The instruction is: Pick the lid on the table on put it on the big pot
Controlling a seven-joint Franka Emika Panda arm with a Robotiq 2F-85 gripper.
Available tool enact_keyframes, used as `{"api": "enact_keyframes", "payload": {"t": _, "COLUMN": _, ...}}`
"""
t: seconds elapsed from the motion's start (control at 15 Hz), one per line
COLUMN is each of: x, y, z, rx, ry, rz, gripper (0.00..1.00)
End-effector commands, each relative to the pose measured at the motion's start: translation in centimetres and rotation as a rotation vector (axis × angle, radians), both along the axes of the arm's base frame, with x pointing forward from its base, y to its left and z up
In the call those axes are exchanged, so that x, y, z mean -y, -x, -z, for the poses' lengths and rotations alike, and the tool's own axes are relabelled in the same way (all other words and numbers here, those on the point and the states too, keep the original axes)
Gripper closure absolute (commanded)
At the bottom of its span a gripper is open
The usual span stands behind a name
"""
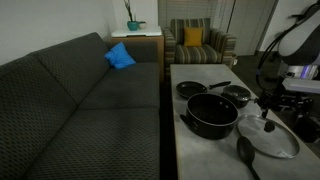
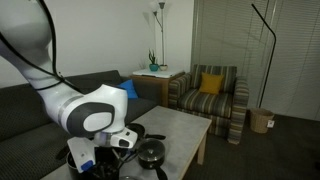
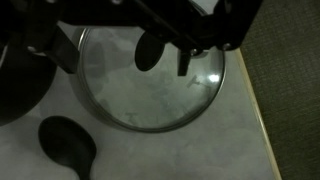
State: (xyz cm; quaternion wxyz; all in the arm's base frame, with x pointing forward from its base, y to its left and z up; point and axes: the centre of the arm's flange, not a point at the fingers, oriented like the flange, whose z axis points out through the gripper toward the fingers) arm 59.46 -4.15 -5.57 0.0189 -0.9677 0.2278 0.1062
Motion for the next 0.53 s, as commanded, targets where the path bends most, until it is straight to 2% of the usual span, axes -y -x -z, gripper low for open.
{"api": "enact_keyframes", "payload": {"t": 0.0, "x": 2.1, "y": -1.4, "z": 4.1, "rx": 0.055, "ry": 0.074, "rz": 0.09, "gripper": 0.0}}
{"api": "enact_keyframes", "payload": {"t": 0.2, "x": 3.6, "y": -1.6, "z": 6.7, "rx": 0.055, "ry": 0.055, "rz": 0.168, "gripper": 0.0}}
{"api": "enact_keyframes", "payload": {"t": 0.47, "x": 3.7, "y": -1.7, "z": 9.1, "rx": 0.049, "ry": 0.037, "rz": 0.214, "gripper": 0.0}}
